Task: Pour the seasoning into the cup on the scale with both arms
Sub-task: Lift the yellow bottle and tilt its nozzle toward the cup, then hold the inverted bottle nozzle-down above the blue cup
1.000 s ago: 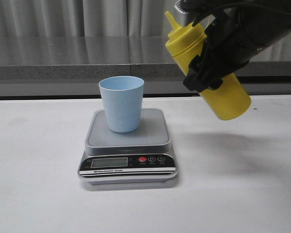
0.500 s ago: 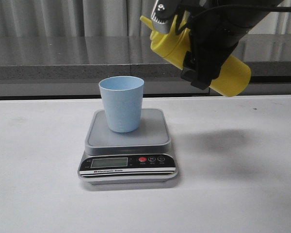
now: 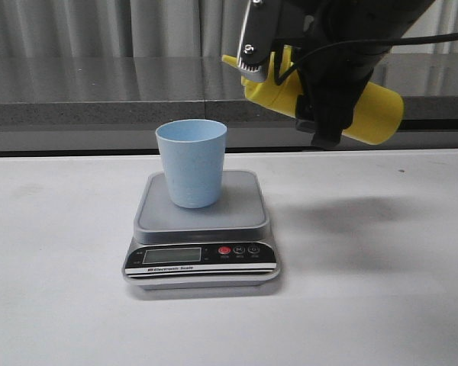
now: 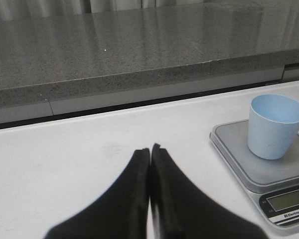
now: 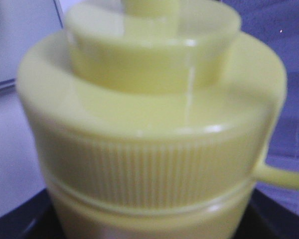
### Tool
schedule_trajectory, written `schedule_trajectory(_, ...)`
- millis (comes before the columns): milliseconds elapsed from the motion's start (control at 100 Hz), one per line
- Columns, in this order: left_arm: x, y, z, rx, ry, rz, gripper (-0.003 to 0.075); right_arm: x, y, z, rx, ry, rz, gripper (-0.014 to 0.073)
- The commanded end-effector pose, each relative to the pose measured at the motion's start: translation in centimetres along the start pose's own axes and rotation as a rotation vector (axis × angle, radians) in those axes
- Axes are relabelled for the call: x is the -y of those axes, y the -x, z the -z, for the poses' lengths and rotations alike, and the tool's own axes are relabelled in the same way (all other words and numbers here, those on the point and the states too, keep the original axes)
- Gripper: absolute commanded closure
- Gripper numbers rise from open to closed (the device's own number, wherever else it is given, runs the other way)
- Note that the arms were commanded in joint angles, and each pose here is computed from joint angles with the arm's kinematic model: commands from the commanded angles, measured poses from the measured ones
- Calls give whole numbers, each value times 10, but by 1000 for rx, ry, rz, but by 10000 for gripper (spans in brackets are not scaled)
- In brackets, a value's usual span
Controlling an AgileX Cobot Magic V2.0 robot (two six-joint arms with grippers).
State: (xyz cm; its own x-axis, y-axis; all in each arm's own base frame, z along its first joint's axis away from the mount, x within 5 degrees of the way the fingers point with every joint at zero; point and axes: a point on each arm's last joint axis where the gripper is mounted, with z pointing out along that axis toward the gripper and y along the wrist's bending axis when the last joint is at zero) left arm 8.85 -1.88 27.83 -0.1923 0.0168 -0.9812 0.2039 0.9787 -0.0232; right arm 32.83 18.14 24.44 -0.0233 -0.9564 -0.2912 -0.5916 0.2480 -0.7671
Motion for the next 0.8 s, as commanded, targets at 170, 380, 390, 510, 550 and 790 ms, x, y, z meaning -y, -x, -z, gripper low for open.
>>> schedule_trajectory(170, -1, 17, 2, 107, 10, 2, 739, 12, 25, 17, 34, -112, 184, 485)
schedule_trajectory(380, -1, 17, 2, 107, 10, 2, 739, 9, 38, 3, -63, -148, 237, 485)
schedule_trajectory(390, -1, 17, 2, 107, 10, 2, 739, 9, 38, 3, -71, -153, 240, 485)
schedule_trajectory(510, -1, 17, 2, 107, 10, 2, 739, 11, 41, 0, -113, -194, 291, 485)
schedule_trajectory(550, -1, 17, 2, 107, 10, 2, 739, 12, 41, 0, -113, -202, 306, 485)
schedule_trajectory(790, -1, 17, 2, 107, 10, 2, 739, 12, 42, 1, -125, -210, 348, 485)
